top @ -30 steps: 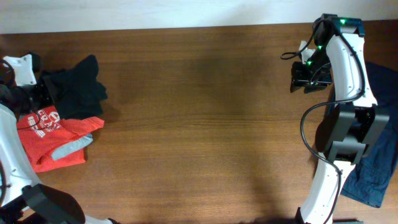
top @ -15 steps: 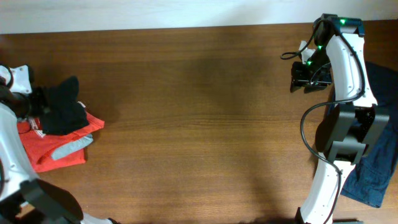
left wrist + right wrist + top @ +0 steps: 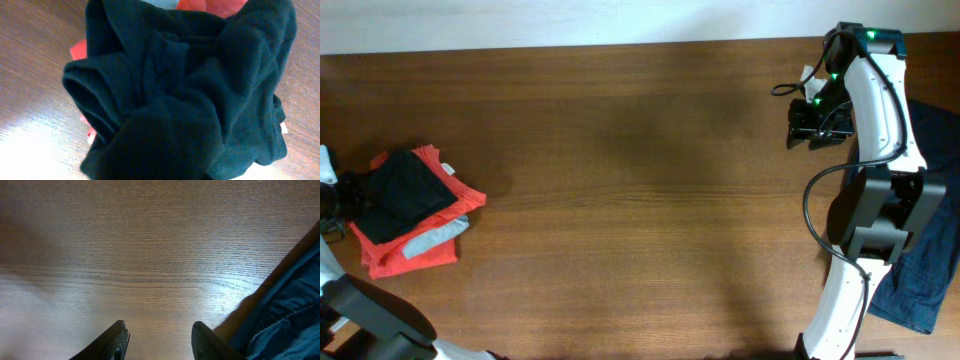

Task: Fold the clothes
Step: 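Carry the bundle left and place it on the red t-shirt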

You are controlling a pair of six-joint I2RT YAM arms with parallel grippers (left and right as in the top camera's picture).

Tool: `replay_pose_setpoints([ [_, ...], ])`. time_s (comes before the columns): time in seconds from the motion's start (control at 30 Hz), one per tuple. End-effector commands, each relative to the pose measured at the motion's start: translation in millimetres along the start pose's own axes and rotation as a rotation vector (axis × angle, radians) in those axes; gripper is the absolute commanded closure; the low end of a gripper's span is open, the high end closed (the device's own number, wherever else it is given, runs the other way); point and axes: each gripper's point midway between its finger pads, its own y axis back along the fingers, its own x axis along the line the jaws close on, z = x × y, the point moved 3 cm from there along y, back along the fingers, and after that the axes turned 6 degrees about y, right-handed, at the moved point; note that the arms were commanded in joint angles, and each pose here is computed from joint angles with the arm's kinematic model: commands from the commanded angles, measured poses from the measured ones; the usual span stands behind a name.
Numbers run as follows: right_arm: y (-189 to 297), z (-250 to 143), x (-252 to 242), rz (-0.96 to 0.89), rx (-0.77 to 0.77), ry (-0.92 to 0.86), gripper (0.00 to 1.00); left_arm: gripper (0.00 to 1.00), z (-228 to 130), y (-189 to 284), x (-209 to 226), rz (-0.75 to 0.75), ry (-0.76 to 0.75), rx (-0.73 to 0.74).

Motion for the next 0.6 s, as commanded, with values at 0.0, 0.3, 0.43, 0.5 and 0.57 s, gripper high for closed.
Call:
replay_pose_setpoints([
  [0.0, 16.8, -0.7, 3.5, -0.011, -0.043, 0.016, 0.53, 0.56, -3.2, 1.1, 5.5, 0.022, 0.022, 0.012],
  [0.3, 16.9, -1.3, 3.7, -0.011, -0.04, 0.015, 0.53, 0.38, -9.8, 4.0, 28.8, 0.182, 0.192, 0.03],
  [0.43, 16.8, -1.3, 3.6, -0.011, -0.04, 0.015, 0.53, 0.36, -11.6, 7.1, 32.1, 0.182, 0.22, 0.029],
  [0.5, 16.8, -1.3, 3.6, -0.011, -0.04, 0.015, 0.53, 0.36, -8.6, 14.8, 26.2, 0.148, 0.222, -0.001],
  [0.57, 16.8, -1.2, 3.6, -0.011, -0.04, 0.015, 0.53, 0.35, 1.6, 39.0, 6.1, 0.028, 0.153, -0.097],
])
